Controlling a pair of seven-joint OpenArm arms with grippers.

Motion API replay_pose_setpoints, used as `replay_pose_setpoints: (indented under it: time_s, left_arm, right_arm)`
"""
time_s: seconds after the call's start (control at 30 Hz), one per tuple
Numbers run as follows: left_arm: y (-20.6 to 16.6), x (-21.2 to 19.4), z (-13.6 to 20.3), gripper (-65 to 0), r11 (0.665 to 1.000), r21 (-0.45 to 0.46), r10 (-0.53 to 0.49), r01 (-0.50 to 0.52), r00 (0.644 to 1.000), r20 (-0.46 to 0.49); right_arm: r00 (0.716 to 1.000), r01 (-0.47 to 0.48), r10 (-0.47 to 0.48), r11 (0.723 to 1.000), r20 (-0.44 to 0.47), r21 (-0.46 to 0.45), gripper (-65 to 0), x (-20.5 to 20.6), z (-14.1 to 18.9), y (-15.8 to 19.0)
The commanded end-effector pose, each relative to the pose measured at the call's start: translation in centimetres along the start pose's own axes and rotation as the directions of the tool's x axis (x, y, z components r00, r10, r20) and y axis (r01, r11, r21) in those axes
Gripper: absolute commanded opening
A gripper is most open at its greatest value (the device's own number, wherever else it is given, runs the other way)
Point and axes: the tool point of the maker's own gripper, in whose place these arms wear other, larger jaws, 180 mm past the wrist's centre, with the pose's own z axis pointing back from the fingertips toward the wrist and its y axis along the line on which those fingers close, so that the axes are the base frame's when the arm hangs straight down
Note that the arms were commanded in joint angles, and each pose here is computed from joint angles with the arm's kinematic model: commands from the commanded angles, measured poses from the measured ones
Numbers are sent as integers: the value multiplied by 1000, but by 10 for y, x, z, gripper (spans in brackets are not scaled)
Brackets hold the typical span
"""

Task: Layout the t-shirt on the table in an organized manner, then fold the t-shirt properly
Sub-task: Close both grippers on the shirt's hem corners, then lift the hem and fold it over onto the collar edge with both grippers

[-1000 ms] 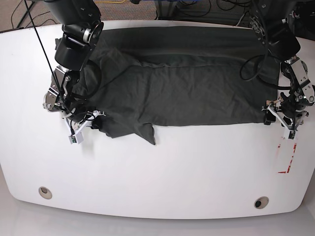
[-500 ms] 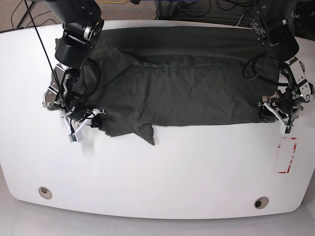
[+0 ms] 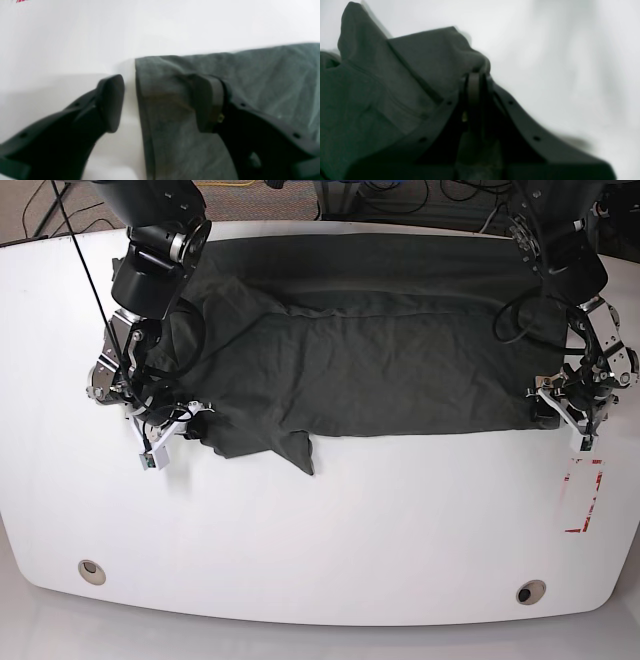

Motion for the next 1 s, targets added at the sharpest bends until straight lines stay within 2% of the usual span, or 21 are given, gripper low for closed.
replay_pose_setpoints:
  time_s: [0.0,0.1,0.17,0.43,0.63,0.97]
  left_arm:
    - [3,21,3,-374,1000,6,-24,24,999,45]
    - [-7,21,-1,-489,998,-15,-53,53,998,35]
    - [-16,21,-4,-533,998,-30,-62,63,998,31]
    - [-31,20,-9,-619,994,-63,-91,92,996,24]
    - [-34,24,-8,-642,992,-73,-104,107,994,35]
    - [-27,49,16,-642,984,-6,-175,177,978,115]
  right_arm:
    - [1000,-23,23,1000,-7,-21,-650,7,3,-5]
    - [1000,-23,23,1000,-7,-21,-650,7,3,-5]
    - [1000,-23,23,1000,-7,-21,-650,7,3,-5]
    - [1000,-23,23,1000,-5,-20,-650,7,3,-4]
    - [999,-40,41,999,17,-32,-650,17,8,-5]
    - [991,-122,128,987,43,-104,-650,36,35,-11]
